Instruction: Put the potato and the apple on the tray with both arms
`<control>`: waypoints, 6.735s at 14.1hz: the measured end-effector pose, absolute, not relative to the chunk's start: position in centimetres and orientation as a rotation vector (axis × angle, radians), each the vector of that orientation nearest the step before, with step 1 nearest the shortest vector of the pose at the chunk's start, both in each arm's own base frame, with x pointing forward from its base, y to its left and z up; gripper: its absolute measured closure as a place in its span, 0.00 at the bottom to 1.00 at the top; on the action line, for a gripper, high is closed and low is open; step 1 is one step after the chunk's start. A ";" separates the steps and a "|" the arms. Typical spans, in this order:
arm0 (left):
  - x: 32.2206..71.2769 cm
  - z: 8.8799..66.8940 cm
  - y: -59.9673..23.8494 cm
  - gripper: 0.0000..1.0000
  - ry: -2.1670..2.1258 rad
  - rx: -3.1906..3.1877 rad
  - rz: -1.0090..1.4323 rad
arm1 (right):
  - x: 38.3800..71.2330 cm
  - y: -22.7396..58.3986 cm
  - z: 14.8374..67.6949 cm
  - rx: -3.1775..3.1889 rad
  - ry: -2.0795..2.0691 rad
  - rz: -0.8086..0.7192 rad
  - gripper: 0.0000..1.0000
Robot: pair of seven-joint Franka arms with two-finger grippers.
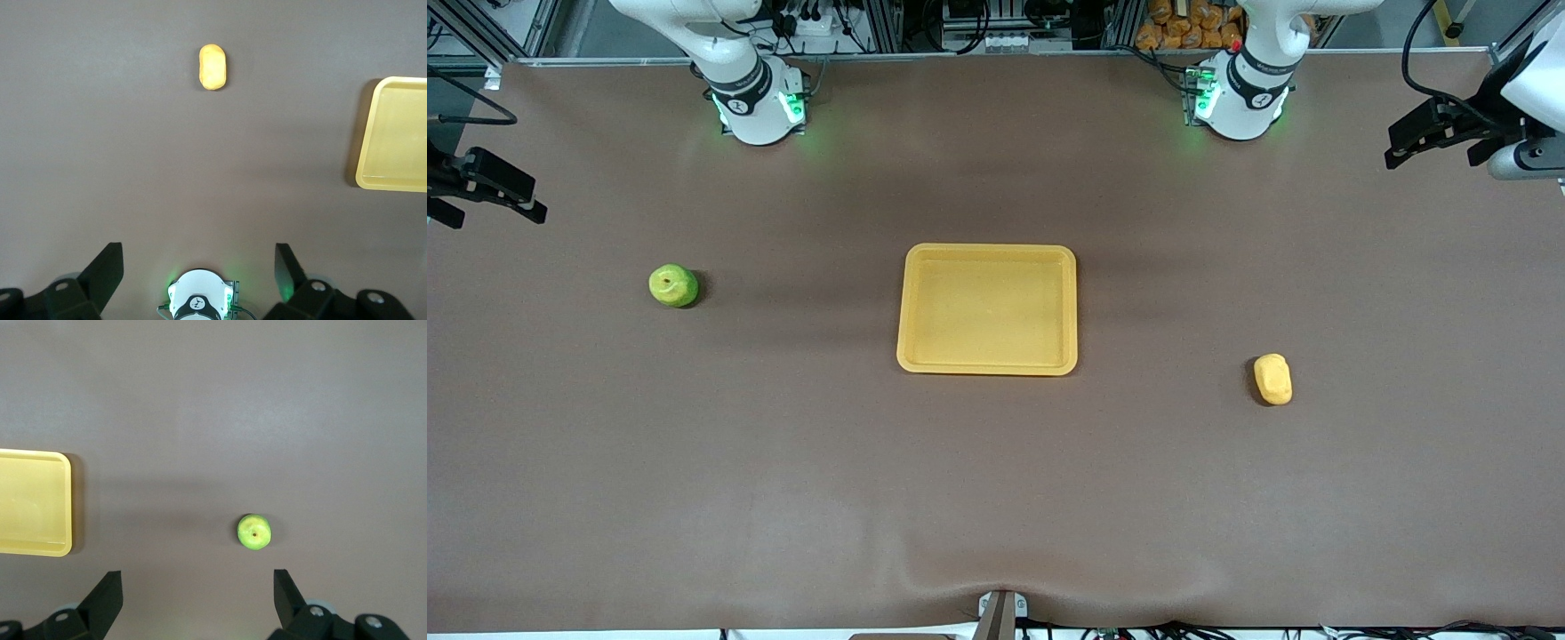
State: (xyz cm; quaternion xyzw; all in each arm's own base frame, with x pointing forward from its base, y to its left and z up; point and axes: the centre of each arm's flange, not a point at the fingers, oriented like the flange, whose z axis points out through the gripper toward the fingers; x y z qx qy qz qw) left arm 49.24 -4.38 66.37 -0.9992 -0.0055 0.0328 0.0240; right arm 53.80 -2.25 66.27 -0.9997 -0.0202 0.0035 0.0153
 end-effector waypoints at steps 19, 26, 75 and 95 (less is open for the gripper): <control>49.7 67.1 -4.3 0.00 -0.020 -3.094 0.078 | 54.8 -2.7 64.4 -3.107 -0.049 0.076 0.00; 50.8 63.9 -4.2 0.00 -0.025 -3.086 0.154 | 55.9 -3.7 61.8 -3.102 -0.024 0.160 0.00; 62.9 22.4 -3.4 0.00 -0.151 -3.101 -0.010 | 52.0 -11.2 30.7 -3.068 0.109 0.366 0.00; 63.5 20.6 -3.8 0.46 -0.142 -3.109 -0.044 | 48.3 -11.2 24.6 -3.111 0.070 0.363 0.00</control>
